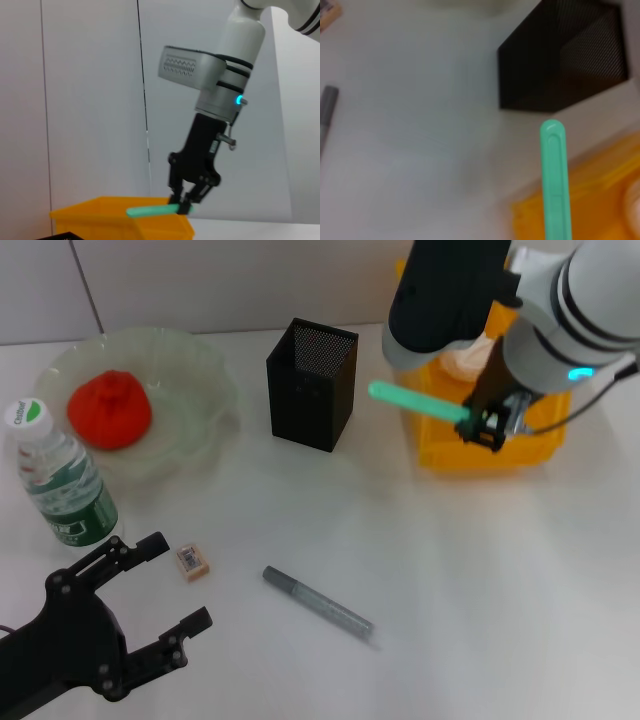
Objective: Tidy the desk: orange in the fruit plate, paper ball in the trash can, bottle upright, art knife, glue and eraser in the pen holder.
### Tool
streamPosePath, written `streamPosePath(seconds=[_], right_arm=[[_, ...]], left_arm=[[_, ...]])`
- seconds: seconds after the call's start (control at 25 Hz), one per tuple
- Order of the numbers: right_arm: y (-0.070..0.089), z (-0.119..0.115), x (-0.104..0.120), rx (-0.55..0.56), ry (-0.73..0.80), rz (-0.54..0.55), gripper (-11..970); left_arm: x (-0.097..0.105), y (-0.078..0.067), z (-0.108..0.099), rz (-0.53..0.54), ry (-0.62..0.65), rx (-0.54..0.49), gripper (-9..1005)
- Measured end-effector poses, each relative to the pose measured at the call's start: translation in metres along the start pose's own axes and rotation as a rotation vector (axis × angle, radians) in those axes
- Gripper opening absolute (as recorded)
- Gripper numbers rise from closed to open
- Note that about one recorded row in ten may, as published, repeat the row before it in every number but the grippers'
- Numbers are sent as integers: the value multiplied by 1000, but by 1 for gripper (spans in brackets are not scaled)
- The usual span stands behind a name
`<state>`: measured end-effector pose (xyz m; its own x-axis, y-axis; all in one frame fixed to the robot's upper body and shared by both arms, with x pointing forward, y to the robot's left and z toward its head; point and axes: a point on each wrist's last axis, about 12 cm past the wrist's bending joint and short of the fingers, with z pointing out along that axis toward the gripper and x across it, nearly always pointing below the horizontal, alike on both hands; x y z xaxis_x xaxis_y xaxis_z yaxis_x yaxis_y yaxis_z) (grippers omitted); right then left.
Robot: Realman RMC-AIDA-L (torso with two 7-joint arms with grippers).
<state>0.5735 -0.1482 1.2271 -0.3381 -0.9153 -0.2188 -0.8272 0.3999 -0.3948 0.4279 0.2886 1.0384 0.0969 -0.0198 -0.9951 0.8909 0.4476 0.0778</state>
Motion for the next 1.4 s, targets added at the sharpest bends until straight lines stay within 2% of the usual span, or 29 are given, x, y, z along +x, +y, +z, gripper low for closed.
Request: streamPosePath(seconds=[0.16, 0.28, 0.36, 0.44, 0.56, 0.64, 0.8, 0.96, 1.36, 1.4], right_arm=[[-7, -16, -11, 72, -81, -132, 176], [-11, -22, -13, 98, -103, -169, 176], [-23, -27, -13, 147, -135, -242, 176], [-26, -29, -13, 163, -144, -263, 176], [-43, -32, -10, 249, -180, -386, 176], [-48, -33, -9, 276, -188, -415, 176], [-62, -36, -5, 377, -198, -559, 176], [-63, -32, -5, 436, -193, -705, 176], [-56, -18, -11, 451, -147, -975, 176], [-56, -18, -11, 451, -147, -975, 176]], left_arm=[[0, -2, 0, 10, -11, 0, 796], [0, -2, 0, 9, -13, 1, 796], [-1, -2, 0, 13, -15, 2, 796], [-1, -2, 0, 13, -15, 2, 796], [-1, -2, 0, 20, -22, 3, 796], [-1, -2, 0, 20, -22, 3, 796], [-1, -4, -1, 15, -28, 0, 796], [-1, -4, -1, 14, -31, -2, 796], [-1, -5, 2, 23, -43, -9, 796], [-1, -6, 3, 25, -45, -11, 796]])
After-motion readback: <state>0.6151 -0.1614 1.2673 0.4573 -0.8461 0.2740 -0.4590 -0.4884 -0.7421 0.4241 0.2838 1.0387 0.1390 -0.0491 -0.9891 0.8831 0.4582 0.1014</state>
